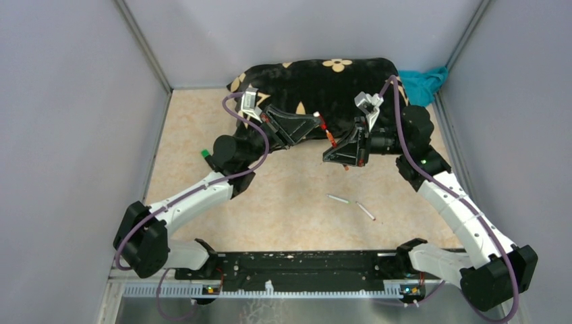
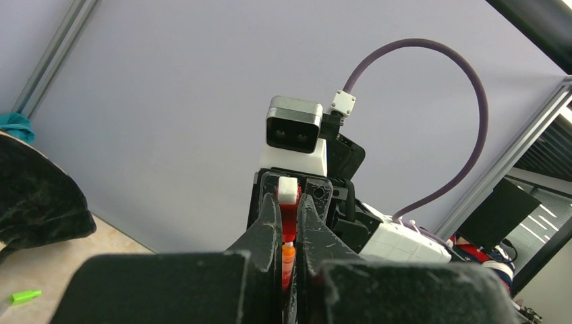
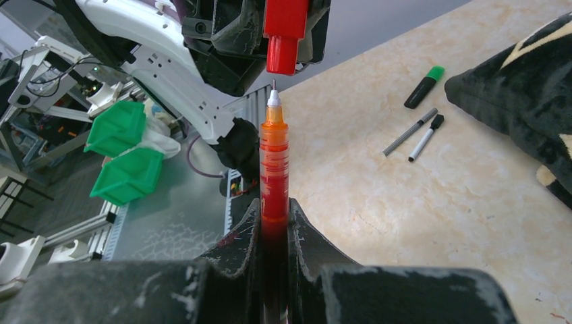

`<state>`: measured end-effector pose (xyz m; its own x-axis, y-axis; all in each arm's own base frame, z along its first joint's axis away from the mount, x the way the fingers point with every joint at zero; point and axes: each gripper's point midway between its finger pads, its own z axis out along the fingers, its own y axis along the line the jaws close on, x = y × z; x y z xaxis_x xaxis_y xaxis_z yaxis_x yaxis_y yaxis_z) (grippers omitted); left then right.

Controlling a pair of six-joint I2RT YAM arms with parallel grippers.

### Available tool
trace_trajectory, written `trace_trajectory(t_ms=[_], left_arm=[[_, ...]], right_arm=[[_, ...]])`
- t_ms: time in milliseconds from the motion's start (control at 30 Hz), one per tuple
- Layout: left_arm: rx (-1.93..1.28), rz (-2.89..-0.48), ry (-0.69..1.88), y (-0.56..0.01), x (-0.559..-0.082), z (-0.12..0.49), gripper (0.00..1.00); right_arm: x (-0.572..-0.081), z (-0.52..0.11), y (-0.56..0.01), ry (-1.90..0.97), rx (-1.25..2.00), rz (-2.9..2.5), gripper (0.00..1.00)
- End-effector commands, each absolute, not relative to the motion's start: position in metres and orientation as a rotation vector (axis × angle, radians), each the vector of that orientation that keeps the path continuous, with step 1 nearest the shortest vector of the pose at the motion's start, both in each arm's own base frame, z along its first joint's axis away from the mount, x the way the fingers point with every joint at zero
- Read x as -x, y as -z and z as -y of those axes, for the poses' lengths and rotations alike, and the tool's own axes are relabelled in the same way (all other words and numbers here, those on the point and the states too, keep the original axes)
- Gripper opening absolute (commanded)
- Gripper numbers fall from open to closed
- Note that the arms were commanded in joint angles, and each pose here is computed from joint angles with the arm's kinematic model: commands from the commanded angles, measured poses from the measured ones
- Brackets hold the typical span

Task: Insert the pens into the pen caps

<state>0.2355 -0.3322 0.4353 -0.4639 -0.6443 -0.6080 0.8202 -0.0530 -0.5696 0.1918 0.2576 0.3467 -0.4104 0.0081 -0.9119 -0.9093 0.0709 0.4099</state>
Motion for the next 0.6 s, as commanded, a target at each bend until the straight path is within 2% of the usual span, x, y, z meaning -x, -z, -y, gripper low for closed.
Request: trace_trajectory(t_ms=[0, 567], left_arm=[[-0.273, -1.073, 1.761, -0.4489, -0.2266, 0.3339, 0.00], [-0.302, -1.098, 1.770, -0.4482, -0.2243, 0.3400, 0.00]], right_arm=[[-0.1916, -0.2604, -0.3544, -1.450, 0.939, -1.515, 0.00], [-0.1921, -0.2608, -0.3560, -1.454, 0.935, -1.515, 0.00]])
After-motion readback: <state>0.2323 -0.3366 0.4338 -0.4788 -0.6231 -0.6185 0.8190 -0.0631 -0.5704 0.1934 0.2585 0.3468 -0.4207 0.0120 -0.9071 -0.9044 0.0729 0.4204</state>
